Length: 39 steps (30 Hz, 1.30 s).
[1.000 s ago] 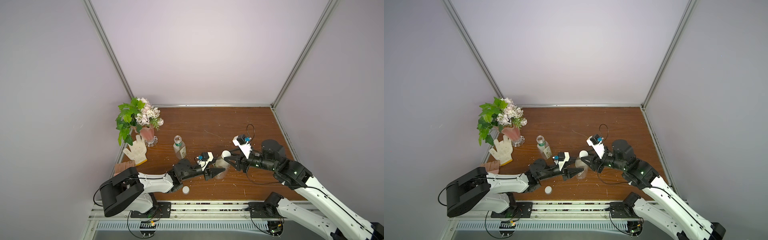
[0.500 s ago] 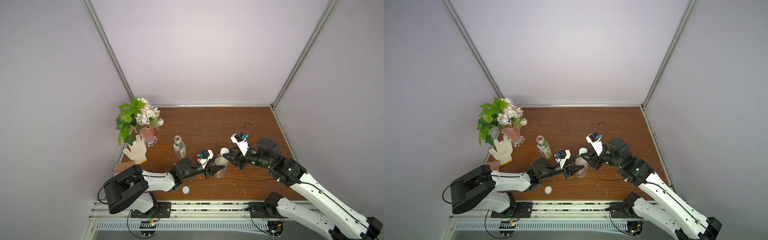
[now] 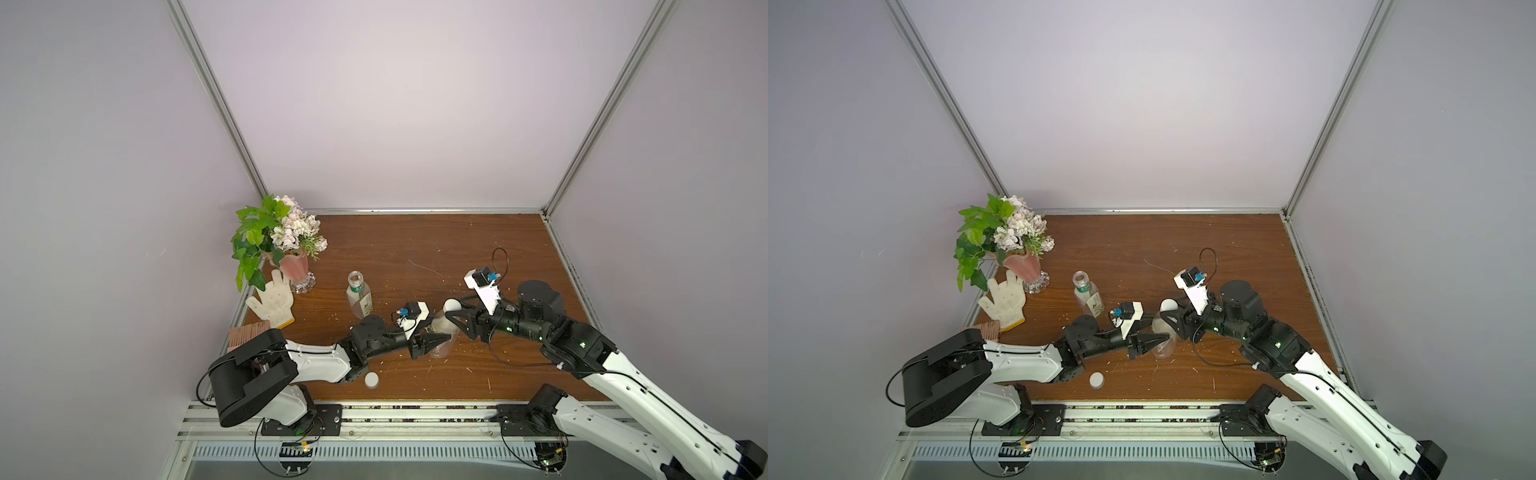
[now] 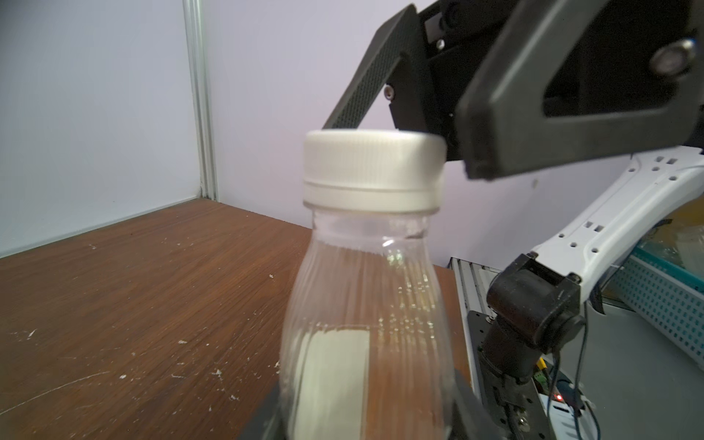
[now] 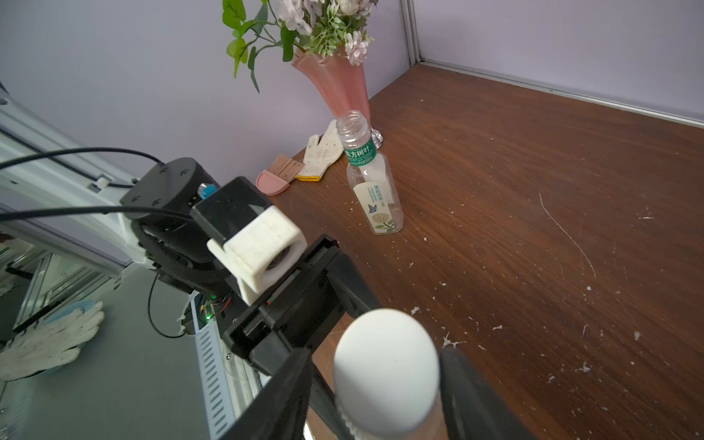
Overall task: Screw on the bottle caps
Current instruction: Screw the bottle cap onto the plastic bottle.
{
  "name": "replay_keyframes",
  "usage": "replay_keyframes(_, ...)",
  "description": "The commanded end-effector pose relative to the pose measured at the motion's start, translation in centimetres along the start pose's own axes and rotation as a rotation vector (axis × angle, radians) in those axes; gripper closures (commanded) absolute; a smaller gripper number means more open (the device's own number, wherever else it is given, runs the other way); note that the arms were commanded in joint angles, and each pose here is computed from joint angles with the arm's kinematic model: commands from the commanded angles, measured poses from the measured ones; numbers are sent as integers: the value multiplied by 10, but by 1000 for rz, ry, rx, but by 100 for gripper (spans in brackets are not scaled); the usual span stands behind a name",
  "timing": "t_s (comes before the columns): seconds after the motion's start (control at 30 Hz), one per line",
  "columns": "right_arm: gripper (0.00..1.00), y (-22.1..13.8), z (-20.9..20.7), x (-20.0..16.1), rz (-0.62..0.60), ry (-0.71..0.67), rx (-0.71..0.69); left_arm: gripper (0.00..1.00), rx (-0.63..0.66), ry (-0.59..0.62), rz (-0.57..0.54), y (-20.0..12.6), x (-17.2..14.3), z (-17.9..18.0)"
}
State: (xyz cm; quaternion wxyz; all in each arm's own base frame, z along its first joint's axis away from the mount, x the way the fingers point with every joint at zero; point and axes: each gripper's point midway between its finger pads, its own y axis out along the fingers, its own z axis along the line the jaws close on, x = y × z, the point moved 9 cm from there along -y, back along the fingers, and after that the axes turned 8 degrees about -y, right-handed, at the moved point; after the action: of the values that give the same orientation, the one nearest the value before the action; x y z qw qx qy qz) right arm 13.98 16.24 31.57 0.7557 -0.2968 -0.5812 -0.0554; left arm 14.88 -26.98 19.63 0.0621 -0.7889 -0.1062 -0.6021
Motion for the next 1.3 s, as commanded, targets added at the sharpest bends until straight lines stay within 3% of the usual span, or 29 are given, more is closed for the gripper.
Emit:
replay_keyframes(0.0, 42, -5, 8, 11, -45, -41, 64, 52, -73, 25, -47, 3, 16, -8)
replay_keyframes(0.17, 47, -2, 6, 8, -24, -32, 59, 52, -75, 23, -50, 4, 17, -8)
replay_keyframes(0.37, 62, 3, 4, 4, -7, -7, 43, 52, -58, 23, -61, 3, 19, -8)
replay_keyframes(0.5, 76, 9, -8, 1, 14, 49, -67, 52, -8, 25, -80, 6, 22, -3)
replay_keyframes(0.67, 89, 20, -22, -9, 11, 228, -242, 53, 133, 40, -118, 10, 24, 5)
replay_keyframes(0.9, 94, 14, -21, -7, -17, 280, -370, 53, 212, 63, -133, 14, 26, 8)
replay_keyframes(1.0, 92, 12, -20, -3, 7, 254, -371, 53, 221, 72, -119, 15, 24, 9)
replay_keyframes(1.07, 86, 11, -16, 2, 14, 213, -334, 53, 221, 76, -112, 14, 23, 9)
replay_keyframes(1.2, 50, 3, -5, 12, -10, 93, -193, 52, 125, 75, -87, 11, 20, 1)
replay_keyframes(1.27, 40, -1, -2, 14, -23, 50, -126, 52, 65, 67, -72, 10, 18, -4)
